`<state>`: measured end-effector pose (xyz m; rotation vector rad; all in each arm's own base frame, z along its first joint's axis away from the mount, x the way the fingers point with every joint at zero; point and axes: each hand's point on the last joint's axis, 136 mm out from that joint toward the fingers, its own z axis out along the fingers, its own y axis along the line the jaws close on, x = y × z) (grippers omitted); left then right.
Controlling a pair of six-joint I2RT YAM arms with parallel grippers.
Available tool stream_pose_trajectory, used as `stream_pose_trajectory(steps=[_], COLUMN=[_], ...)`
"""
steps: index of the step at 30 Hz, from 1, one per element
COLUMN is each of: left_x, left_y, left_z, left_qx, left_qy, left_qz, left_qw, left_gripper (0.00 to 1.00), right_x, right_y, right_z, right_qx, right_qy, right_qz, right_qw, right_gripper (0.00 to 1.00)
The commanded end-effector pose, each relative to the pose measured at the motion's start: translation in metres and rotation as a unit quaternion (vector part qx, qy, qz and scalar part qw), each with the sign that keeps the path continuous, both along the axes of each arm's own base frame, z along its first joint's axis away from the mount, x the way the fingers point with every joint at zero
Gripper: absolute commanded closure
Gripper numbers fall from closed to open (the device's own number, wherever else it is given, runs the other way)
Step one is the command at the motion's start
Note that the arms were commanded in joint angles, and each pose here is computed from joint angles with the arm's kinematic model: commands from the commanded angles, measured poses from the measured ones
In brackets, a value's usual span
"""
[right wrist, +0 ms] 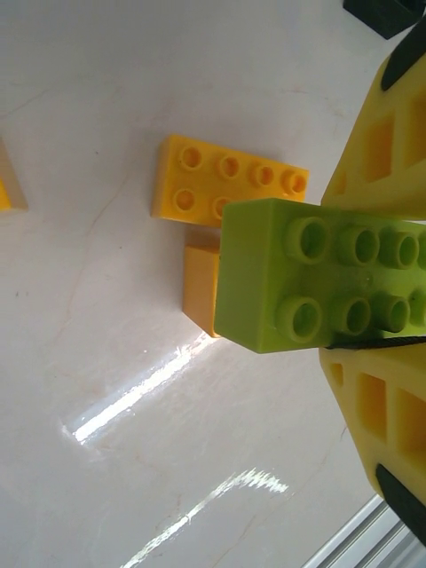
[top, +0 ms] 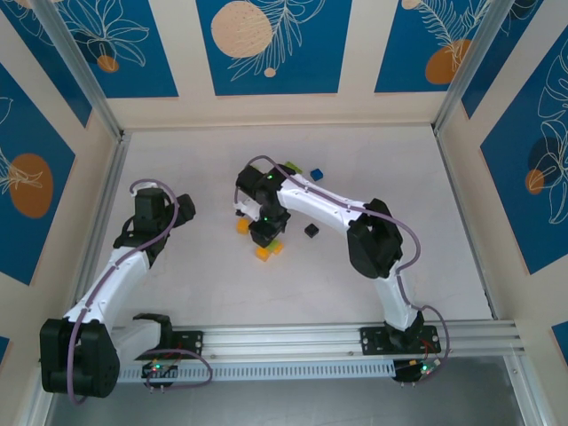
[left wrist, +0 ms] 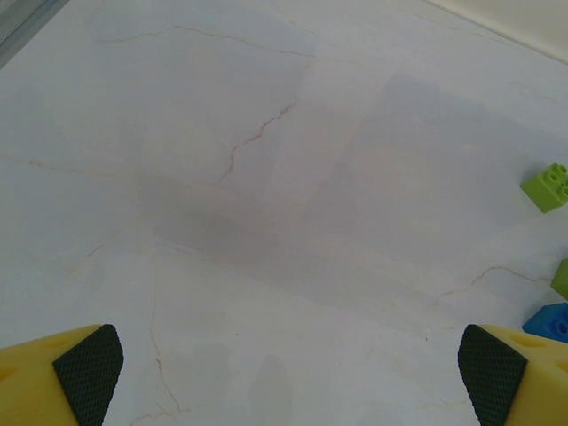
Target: Assemble a carrot with lego
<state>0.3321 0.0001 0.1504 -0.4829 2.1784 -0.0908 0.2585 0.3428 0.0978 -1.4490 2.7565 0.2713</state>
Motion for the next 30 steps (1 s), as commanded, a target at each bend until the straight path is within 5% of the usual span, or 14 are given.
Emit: stream_pose_trajectory(steps=[1,30], left_x=[0.002,0.003], left_y=[0.006,0.007], left_z=[0.014,0.012], left_qx=[0.001,0.003], left_qy=[-0.013,-0.011], left_qz=[0.009,0.012], left_qw=[1.0,1.0], left_gripper=[0.0,0.0], right_x=[-0.005,-0.019], right_y=[0.002,0.006], right_z=[-0.003,-0.027], right_qx=[-0.001,-0.019], right_qy=[0.021,0.072], right_qz=[0.043,0.078], right_qw=[0.999,0.994], right_gripper=[0.68,0.68])
